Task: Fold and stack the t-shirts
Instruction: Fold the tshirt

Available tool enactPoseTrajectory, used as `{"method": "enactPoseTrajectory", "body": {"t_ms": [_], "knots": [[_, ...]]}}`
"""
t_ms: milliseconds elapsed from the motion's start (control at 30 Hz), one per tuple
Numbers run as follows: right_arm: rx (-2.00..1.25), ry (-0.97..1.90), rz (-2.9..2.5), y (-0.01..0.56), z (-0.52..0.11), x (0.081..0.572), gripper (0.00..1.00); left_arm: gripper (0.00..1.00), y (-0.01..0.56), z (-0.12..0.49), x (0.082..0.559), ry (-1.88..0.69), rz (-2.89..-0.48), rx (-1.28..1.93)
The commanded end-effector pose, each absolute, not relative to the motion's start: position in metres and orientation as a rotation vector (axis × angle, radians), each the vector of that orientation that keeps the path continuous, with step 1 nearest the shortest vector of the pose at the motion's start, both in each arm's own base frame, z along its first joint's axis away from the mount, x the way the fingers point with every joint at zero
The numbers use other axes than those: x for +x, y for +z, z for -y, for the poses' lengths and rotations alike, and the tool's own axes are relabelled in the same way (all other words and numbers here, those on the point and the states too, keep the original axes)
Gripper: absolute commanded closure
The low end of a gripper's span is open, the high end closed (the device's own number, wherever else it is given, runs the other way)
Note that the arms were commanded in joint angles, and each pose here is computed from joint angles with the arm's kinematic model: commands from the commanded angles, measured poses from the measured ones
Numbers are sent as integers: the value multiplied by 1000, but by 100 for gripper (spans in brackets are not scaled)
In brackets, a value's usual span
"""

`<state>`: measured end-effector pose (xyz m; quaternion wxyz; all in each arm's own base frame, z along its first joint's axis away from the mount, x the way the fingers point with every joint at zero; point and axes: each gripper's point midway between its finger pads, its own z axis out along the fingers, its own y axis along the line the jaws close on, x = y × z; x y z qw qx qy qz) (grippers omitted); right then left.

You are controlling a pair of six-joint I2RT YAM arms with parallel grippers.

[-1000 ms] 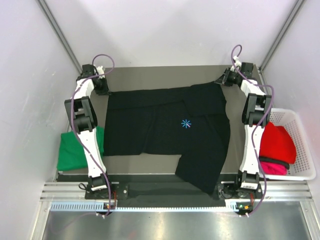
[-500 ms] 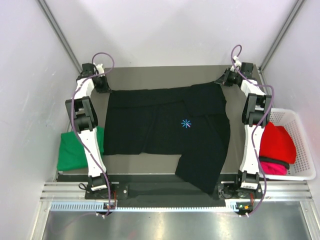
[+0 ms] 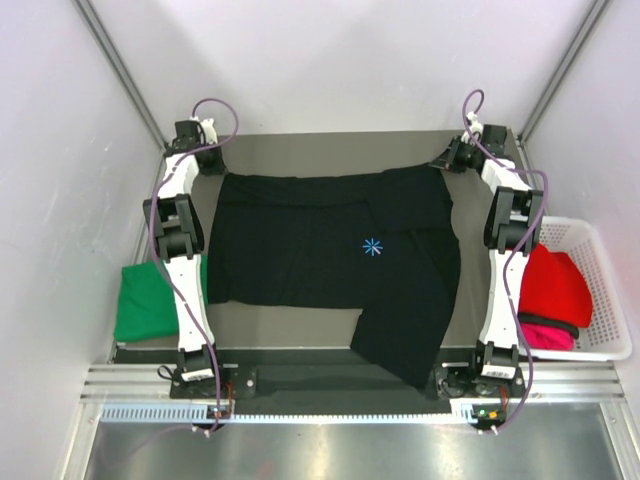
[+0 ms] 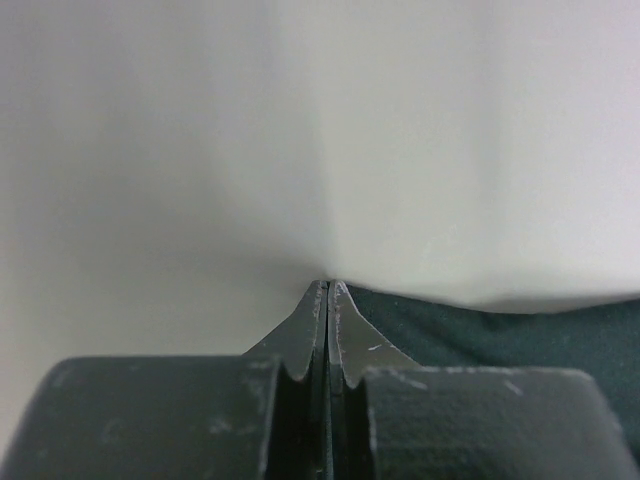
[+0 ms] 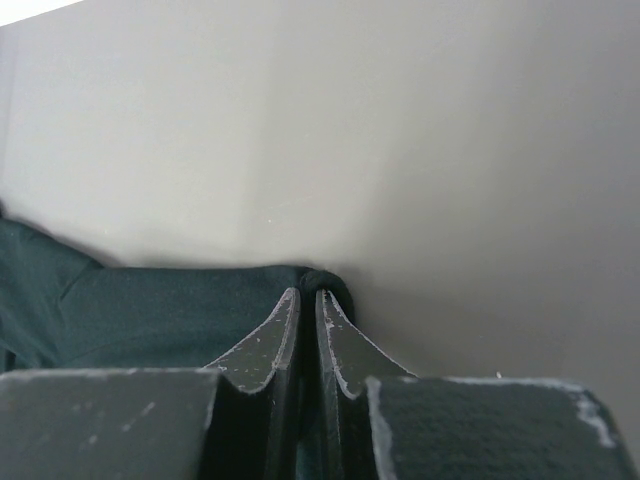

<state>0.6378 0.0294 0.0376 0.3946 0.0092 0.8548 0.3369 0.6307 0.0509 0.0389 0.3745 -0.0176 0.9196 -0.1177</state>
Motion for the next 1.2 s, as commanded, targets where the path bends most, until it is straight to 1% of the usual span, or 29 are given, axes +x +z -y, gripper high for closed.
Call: {"method": "enactPoseTrajectory", "body": {"t_ms": [0,133,433,633,667,700,733,767,800,833,867,900,933,967,1000,1033,1067,1100,1133,1167], "knots": [[27,785,-2123,56,-13,651,95,100,42,-66,645,-210,-2311,-68],[14,764,-2119,59,-12,652,96,100,53,-77,646,-152,-2296,-91],[-8,695,-2113,67,-4,656,99,100,104,-106,647,-96,-2182,-153],[-19,690,-2087,83,-3,659,99,100,115,-99,638,-141,-2180,-161],[-19,685,-2086,83,-3,659,99,100,124,-96,636,-153,-2165,-150],[-15,684,-2092,83,-2,658,99,100,120,-89,632,-188,-2175,-134],[-9,674,-2093,85,-1,658,99,98,125,-88,633,-203,-2153,-141],[-4,676,-2101,82,-1,656,99,92,133,-84,632,-222,-2138,-128],[1,673,-2099,83,3,655,99,77,134,-79,631,-253,-2138,-117],[5,673,-2097,87,4,654,99,72,133,-75,629,-281,-2148,-132],[7,673,-2098,87,5,653,99,68,133,-73,628,-298,-2153,-136],[12,668,-2098,88,7,652,99,66,131,-68,626,-331,-2160,-129],[18,657,-2097,90,10,652,99,67,126,-64,620,-354,-2189,-144],[22,657,-2102,89,11,650,97,69,129,-61,616,-368,-2195,-145],[27,659,-2104,88,12,648,95,72,119,-58,607,-391,-2227,-155],[25,675,-2103,89,10,647,92,82,116,-54,601,-410,-2241,-149],[27,688,-2107,88,10,645,82,87,123,-52,594,-419,-2237,-141],[33,711,-2109,87,8,643,77,89,111,-47,581,-443,-2276,-140],[36,724,-2118,83,6,641,72,87,116,-39,574,-475,-2277,-96],[33,733,-2117,84,4,639,65,85,108,-35,562,-500,-2327,-96]]}}
